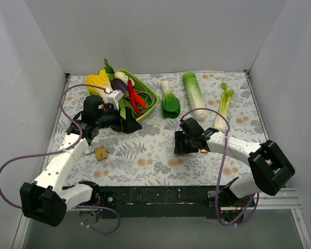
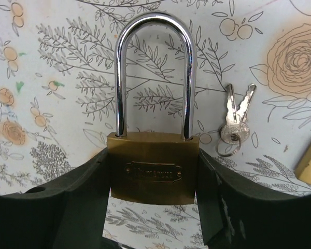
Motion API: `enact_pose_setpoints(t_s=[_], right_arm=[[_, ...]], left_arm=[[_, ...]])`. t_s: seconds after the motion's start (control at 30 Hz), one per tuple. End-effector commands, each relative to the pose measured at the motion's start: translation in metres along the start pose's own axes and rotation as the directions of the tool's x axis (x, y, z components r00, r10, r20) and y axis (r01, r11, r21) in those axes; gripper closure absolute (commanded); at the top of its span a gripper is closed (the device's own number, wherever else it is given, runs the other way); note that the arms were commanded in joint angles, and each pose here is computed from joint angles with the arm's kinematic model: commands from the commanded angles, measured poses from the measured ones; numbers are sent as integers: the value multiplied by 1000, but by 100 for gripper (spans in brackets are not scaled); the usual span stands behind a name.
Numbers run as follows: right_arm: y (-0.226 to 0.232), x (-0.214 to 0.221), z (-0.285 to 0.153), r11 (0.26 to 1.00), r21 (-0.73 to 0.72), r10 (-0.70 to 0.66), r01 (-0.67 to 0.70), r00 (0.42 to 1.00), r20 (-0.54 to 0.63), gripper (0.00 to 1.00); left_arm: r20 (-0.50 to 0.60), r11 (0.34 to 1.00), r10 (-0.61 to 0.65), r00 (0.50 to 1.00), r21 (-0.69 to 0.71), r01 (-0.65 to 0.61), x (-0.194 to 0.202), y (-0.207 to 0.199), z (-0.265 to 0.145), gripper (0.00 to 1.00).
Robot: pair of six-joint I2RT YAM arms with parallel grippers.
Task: Lock with the key
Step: Place the lock at the center of the board.
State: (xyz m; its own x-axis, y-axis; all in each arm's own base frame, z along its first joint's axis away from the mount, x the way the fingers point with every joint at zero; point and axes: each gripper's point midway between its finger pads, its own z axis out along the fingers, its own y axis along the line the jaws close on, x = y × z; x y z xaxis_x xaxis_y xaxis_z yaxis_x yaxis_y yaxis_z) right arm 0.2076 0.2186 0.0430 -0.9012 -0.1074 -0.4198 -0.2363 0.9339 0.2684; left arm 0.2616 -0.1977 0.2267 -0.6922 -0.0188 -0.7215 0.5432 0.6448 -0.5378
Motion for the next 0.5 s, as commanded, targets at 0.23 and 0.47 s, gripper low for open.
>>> enact_pose_setpoints(t_s=[0.23, 0.47], right_arm=[[11, -45, 28, 983, 67, 163, -169, 983, 85, 99], [0, -28, 31, 965, 192, 174, -179, 984, 43, 90]], left_arm=[[26, 999, 5, 1000, -46, -4, 3, 10, -11, 2], [21, 999, 6, 1000, -54, -5, 5, 13, -10, 2]])
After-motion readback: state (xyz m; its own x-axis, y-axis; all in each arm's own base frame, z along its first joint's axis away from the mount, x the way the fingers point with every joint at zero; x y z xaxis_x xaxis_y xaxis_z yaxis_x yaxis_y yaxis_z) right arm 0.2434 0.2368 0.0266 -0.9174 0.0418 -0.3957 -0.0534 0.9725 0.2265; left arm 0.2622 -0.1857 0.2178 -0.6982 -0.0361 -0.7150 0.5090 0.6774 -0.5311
